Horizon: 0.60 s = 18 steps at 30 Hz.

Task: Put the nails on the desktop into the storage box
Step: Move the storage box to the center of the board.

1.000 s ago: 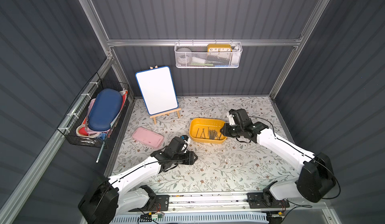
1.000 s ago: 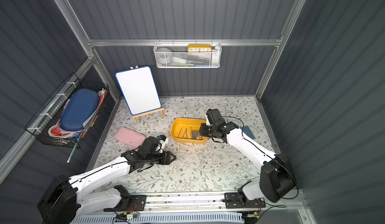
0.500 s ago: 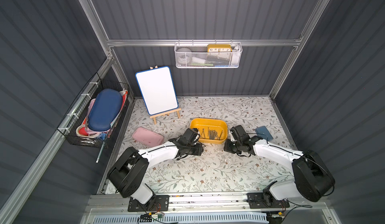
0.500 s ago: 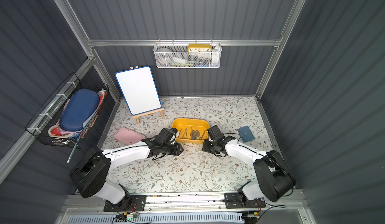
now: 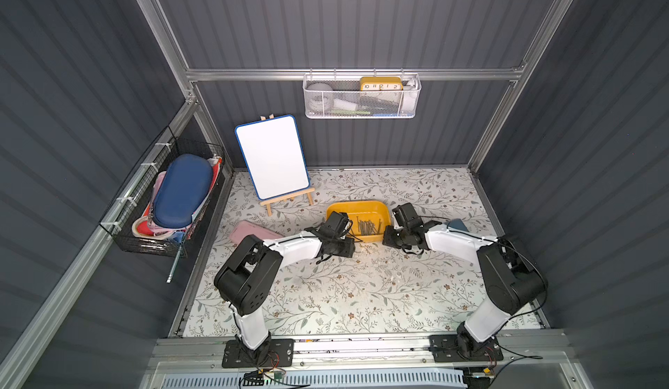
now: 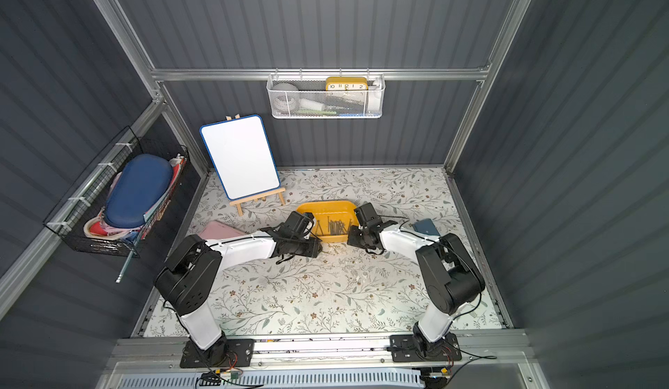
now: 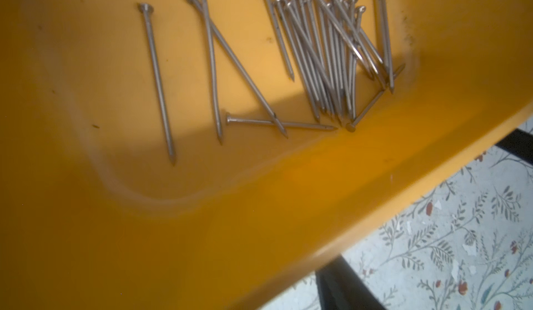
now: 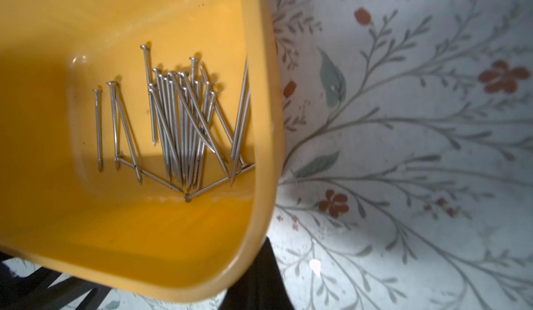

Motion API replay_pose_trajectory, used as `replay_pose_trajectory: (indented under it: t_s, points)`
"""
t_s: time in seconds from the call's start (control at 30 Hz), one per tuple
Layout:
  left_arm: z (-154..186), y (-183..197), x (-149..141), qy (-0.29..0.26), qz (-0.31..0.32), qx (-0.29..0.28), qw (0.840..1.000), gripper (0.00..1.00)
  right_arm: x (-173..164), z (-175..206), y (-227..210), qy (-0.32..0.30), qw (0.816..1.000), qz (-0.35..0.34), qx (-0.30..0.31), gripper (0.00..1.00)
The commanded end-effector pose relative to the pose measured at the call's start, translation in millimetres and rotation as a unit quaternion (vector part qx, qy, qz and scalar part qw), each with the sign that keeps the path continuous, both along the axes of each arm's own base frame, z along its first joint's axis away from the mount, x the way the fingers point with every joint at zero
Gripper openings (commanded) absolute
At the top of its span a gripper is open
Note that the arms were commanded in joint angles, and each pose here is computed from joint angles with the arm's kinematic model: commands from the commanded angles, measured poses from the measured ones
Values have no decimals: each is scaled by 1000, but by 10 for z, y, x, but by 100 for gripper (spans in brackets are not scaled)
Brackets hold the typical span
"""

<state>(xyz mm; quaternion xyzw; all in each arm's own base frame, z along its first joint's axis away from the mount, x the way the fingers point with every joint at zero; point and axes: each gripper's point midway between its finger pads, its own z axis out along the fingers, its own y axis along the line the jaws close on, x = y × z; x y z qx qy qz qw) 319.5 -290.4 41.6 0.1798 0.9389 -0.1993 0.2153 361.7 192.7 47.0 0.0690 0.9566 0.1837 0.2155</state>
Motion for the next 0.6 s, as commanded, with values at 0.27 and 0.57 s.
replay_pose_trajectory:
  t_s: [0.27,0.57]
  points:
    - [275,-353,-77,-94,-211,6,973,62,152,-38,-30,1,1000,16,4,0]
    - [133,-466,-220,-138,-327,58,933,63,205,-71,-42,9,999,27,16,0]
